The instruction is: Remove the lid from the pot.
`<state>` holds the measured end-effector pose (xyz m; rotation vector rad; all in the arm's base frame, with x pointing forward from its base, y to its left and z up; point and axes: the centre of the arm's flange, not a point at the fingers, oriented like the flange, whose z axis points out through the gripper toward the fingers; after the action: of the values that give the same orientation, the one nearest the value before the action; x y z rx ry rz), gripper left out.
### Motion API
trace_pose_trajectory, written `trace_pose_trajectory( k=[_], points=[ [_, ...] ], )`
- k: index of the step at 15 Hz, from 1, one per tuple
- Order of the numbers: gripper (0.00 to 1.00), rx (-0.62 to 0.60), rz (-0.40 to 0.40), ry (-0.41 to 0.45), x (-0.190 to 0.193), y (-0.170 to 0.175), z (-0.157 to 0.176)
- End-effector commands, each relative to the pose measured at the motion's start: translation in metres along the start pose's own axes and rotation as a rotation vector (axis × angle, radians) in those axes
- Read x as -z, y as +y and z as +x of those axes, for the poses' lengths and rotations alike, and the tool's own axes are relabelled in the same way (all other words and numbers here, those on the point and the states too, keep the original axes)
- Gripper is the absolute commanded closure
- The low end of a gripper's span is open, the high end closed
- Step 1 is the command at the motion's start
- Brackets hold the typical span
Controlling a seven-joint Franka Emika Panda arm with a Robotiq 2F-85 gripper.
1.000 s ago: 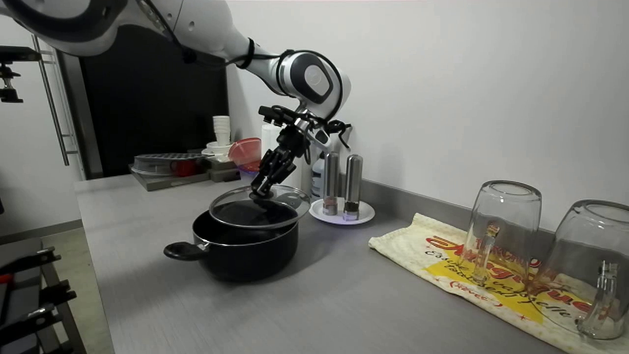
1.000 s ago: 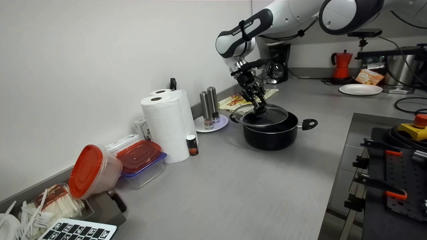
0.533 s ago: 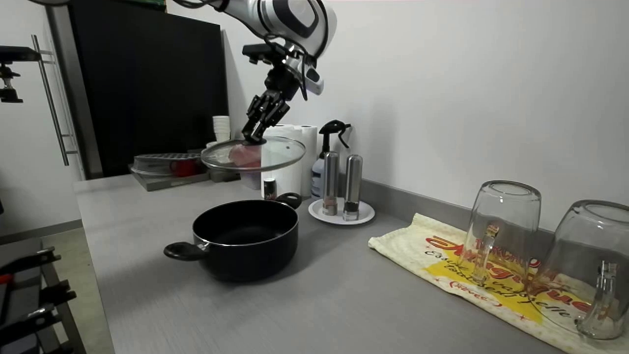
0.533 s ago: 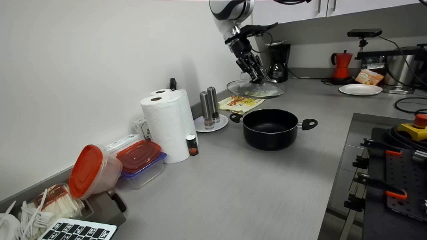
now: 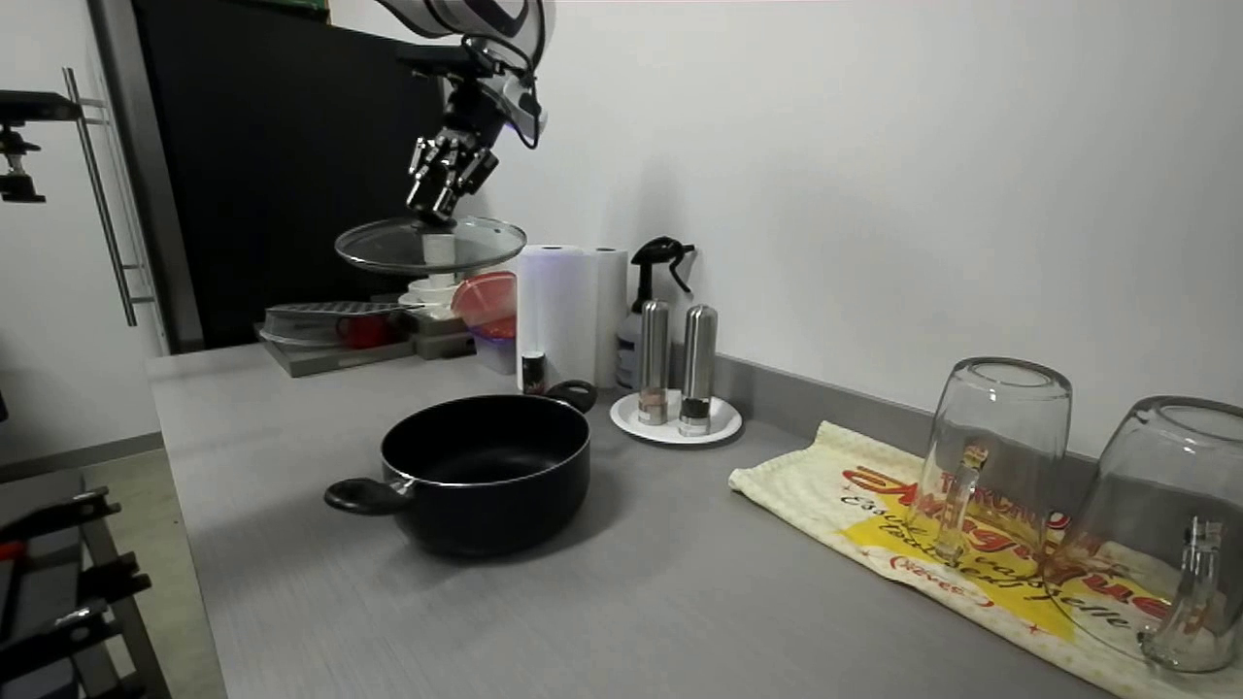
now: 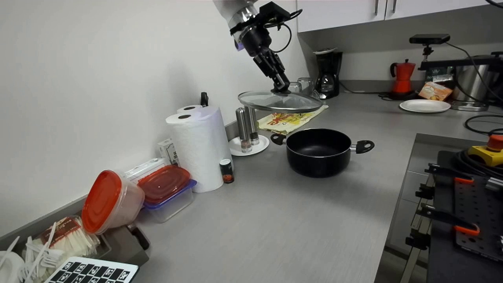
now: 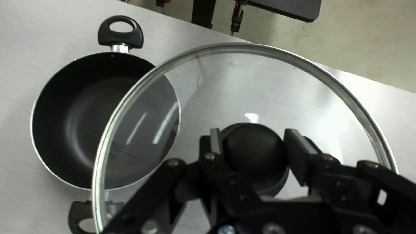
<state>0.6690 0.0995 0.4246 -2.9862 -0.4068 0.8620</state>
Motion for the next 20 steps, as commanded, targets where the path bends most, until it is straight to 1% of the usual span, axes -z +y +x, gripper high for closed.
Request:
trace_pose_trajectory(
  k=[1,2,4,5,9,11,14,18,20],
  points=[
    [0.75,0.118,-0.078,-0.011,-0.013,-0.058,0.020],
    [0.75,0.135,-0.093,-0.022,-0.021,-0.073,0.027],
    [0.75,0.143,-0.150,-0.055,-0.049,-0.095,0.052],
    [0.75,0.140,-0.192,-0.074,-0.069,-0.104,0.069],
    [0.75,0.145,-0.301,-0.176,-0.142,-0.122,0.120],
    [0.75,0.148,-0.305,-0.182,-0.174,-0.132,0.137],
    [0.75,0.187,-0.270,-0.171,-0.200,-0.147,0.149],
    [0.75,0.202,-0.260,-0.136,-0.210,-0.161,0.159],
    [0.75,0.196,-0.254,-0.099,-0.210,-0.166,0.162]
  ],
)
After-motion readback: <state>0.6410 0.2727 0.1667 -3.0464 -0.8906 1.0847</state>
